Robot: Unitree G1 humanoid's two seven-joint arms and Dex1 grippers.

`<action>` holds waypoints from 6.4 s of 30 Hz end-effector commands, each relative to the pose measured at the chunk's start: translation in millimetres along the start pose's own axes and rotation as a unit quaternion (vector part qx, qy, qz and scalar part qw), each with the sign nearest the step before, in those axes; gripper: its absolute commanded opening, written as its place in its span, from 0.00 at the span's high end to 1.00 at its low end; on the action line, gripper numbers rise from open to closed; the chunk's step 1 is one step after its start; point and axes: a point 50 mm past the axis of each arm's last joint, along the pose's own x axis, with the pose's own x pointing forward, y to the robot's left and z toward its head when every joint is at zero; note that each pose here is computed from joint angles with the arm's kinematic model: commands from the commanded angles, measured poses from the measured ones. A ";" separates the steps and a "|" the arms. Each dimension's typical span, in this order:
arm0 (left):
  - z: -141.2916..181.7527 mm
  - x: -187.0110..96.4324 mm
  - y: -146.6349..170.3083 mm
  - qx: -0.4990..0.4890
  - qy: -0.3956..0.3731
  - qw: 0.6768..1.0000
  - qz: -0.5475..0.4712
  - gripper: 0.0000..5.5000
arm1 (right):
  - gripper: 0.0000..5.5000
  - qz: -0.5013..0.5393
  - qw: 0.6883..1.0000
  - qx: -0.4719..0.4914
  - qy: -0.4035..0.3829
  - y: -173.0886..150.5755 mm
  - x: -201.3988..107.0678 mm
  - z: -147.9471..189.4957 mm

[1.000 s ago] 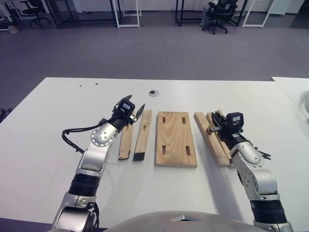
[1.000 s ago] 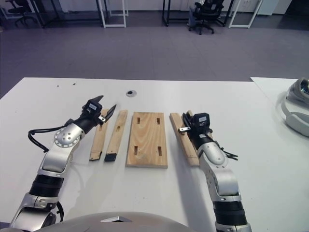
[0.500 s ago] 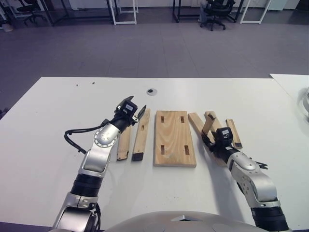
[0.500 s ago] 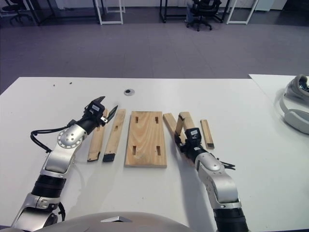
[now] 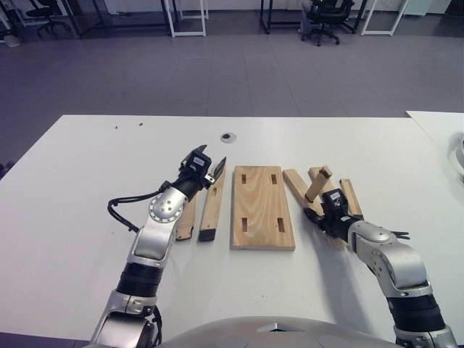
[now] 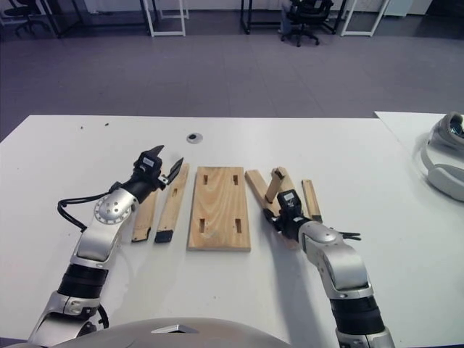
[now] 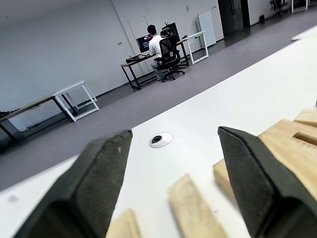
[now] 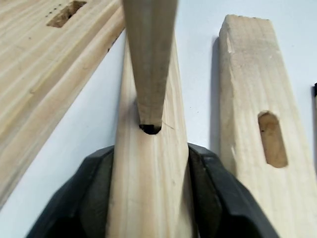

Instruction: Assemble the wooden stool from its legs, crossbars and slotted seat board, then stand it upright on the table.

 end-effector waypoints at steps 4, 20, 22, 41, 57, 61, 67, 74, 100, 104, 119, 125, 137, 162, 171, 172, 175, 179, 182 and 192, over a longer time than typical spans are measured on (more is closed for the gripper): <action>40.6 13.3 -10.2 -0.383 -0.060 0.920 -0.054 0.26 | 0.62 0.085 0.979 -0.032 -0.184 26.0 -25.5 84.4; 69.7 15.4 -30.8 -0.577 -0.034 0.807 -0.126 0.47 | 0.62 0.259 0.899 -0.182 -0.302 78.6 -53.4 109.3; 67.3 14.4 -29.3 -0.574 -0.036 0.810 -0.115 0.55 | 0.62 0.259 0.899 -0.184 -0.302 78.4 -53.8 108.5; 51.4 -69.1 -11.2 -0.509 -0.054 0.855 0.088 0.81 | 0.39 0.181 0.949 -0.216 -0.141 27.5 -56.7 45.6; 28.4 -82.6 -15.6 -0.347 0.018 0.921 0.179 0.81 | 0.39 0.209 0.936 -0.284 -0.016 50.5 -9.0 -19.7; 34.1 -74.6 -16.1 -0.287 -0.001 0.943 0.167 0.81 | 0.39 0.217 0.934 -0.284 -0.027 52.9 -8.9 -16.7; 43.7 -61.9 -23.5 -0.265 -0.034 0.953 0.139 0.82 | 0.39 0.216 0.933 -0.286 -0.025 50.1 -8.4 -16.2; 14.2 -67.3 -37.9 -0.186 0.088 0.975 0.088 0.82 | 0.39 0.208 0.934 -0.291 -0.032 49.5 -5.3 -11.0; 150.0 -66.6 -33.7 -0.401 -0.206 0.880 -0.152 0.19 | 0.39 -0.012 0.964 -0.199 -0.174 -19.5 7.5 79.7; 151.8 -58.0 24.7 -0.327 -0.232 0.916 -0.021 0.16 | 0.39 -0.044 0.965 -0.183 -0.180 -33.6 3.2 81.5; -51.2 -47.5 -21.1 -0.136 0.274 0.950 -0.065 0.16 | 0.39 -0.068 0.974 -0.150 -0.154 -29.9 20.0 50.6; -59.4 -53.8 -16.9 -0.081 0.310 0.946 -0.056 0.33 | 0.39 -0.066 0.975 -0.149 -0.151 -27.4 21.5 48.2; 11.9 -17.3 1.8 -0.082 0.115 0.989 -0.040 0.62 | 0.39 0.131 0.954 0.089 -0.256 -16.7 14.7 119.3; 103.6 17.8 6.1 0.125 -0.088 0.964 -0.219 0.56 | 0.82 0.375 0.781 0.371 -0.333 39.3 -17.4 211.0; 38.2 -33.4 17.5 0.053 0.026 0.988 -0.143 0.31 | 0.82 0.083 0.833 0.414 -0.359 -27.9 -64.8 83.8; 25.7 -43.2 16.0 0.039 0.050 0.990 -0.125 0.29 | 0.82 0.058 0.833 0.426 -0.348 -29.4 -75.6 65.9; -4.3 -63.7 4.4 0.034 0.123 0.987 -0.099 0.17 | 0.82 0.010 0.837 0.450 -0.310 -28.0 -99.2 32.4; -19.6 -68.4 -7.2 0.049 0.172 0.978 -0.106 0.05 | 0.82 -0.018 0.839 0.473 -0.268 -21.0 -101.3 13.5; -23.3 -68.8 -9.3 0.051 0.185 0.976 -0.102 0.02 | 0.82 -0.023 0.841 0.475 -0.258 -20.0 -100.9 10.6; -9.7 -57.5 -23.6 0.009 0.153 0.983 -0.103 0.02 | 0.81 -0.112 0.911 0.254 -0.305 -29.2 -95.5 50.5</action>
